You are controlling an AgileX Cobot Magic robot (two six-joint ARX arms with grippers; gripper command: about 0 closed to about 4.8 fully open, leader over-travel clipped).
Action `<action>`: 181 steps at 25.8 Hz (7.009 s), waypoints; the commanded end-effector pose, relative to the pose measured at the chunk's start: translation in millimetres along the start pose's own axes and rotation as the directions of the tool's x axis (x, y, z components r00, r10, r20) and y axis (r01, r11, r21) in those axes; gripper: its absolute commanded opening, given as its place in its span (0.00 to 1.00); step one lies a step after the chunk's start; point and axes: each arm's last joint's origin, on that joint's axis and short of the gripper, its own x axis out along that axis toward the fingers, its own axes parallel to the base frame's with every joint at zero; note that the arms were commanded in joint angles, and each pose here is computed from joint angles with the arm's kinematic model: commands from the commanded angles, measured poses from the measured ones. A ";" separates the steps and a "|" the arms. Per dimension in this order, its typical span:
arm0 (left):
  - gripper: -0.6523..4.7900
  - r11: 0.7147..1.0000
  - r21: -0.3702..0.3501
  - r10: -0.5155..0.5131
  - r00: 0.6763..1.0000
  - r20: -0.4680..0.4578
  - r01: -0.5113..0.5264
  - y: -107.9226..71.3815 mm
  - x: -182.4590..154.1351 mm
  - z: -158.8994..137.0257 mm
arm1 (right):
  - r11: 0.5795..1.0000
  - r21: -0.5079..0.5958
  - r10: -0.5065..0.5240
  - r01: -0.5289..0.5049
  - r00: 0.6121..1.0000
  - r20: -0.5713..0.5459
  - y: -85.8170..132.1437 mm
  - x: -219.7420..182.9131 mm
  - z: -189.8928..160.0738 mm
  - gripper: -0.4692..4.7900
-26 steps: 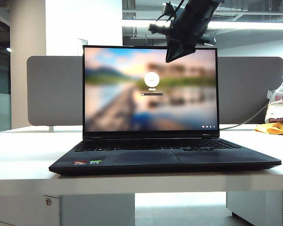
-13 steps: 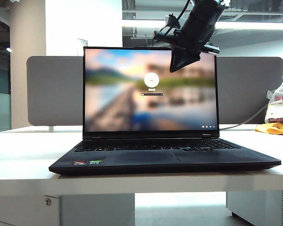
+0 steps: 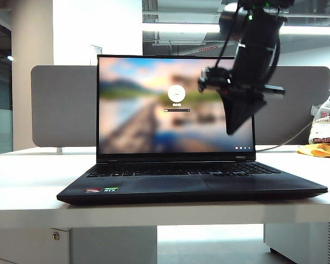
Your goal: Open the lid of the laptop and use the keypad to enter the password "123".
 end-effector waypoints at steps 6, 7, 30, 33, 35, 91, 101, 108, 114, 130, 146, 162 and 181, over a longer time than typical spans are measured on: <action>0.11 1.000 0.000 -0.012 1.000 0.018 0.012 -0.6 -0.5 2.2 | 0.999 0.020 -0.030 0.030 0.999 -0.028 -11.6 16.8 -15.5 0.08; 0.11 1.000 0.000 -0.012 1.000 0.018 0.012 -0.6 -0.5 2.3 | 0.999 0.029 -0.034 0.035 0.999 -0.028 -15.5 16.8 -15.6 0.08; 0.11 1.000 0.001 -0.013 1.000 0.026 0.013 -0.6 1.1 3.8 | 0.997 0.072 0.027 -0.017 0.988 -0.151 -25.8 55.9 -26.2 0.08; 0.11 1.000 0.002 -0.013 1.000 0.026 0.013 -0.6 1.1 3.8 | 0.998 0.066 0.021 -0.014 0.994 -0.105 -25.4 44.6 -21.3 0.08; 0.11 1.000 0.003 -0.013 1.000 0.026 0.013 -0.6 1.1 3.8 | 0.998 0.056 0.013 -0.011 0.999 -0.035 -24.5 28.6 -15.1 0.08; 0.11 1.000 0.003 -0.008 1.000 0.018 0.008 -0.4 1.2 3.0 | 0.993 0.062 -0.084 0.096 0.981 -0.175 -45.7 52.1 -29.5 0.08; 0.11 1.000 0.002 -0.007 1.000 0.006 0.007 -0.3 1.2 1.9 | 0.992 0.059 -0.106 0.108 0.994 -0.026 -43.7 14.4 -16.4 0.08; 0.11 1.000 0.002 0.004 1.000 0.006 -0.004 -0.1 -0.8 0.8 | 0.992 0.042 -0.109 0.115 0.987 -0.121 -46.7 7.6 -27.3 0.08; 0.11 0.971 -0.026 0.240 0.952 0.188 -0.239 4.2 -40.4 -5.7 | 0.998 0.062 -0.034 0.033 0.999 0.009 -40.1 -24.0 -27.6 0.08; 0.11 0.887 -0.056 0.460 0.861 0.218 -0.459 10.6 -81.0 -36.8 | 0.996 0.075 0.006 -0.043 0.900 0.436 -11.9 -114.6 -189.6 0.08; 0.11 0.887 -0.060 0.460 0.861 0.217 -0.459 10.6 -81.4 -37.3 | 0.996 0.078 0.004 -0.040 0.907 0.420 -11.9 -117.4 -194.6 0.08; 0.11 0.887 -0.060 0.460 0.861 0.217 -0.459 10.6 -81.4 -37.3 | 0.960 0.264 -0.263 0.094 0.622 0.737 -43.2 -143.5 -231.3 0.08; 0.11 0.887 -0.060 0.460 0.861 0.218 -0.459 10.6 -81.5 -37.2 | 0.924 0.359 -0.379 0.131 0.434 0.818 -52.7 -89.3 -299.6 0.08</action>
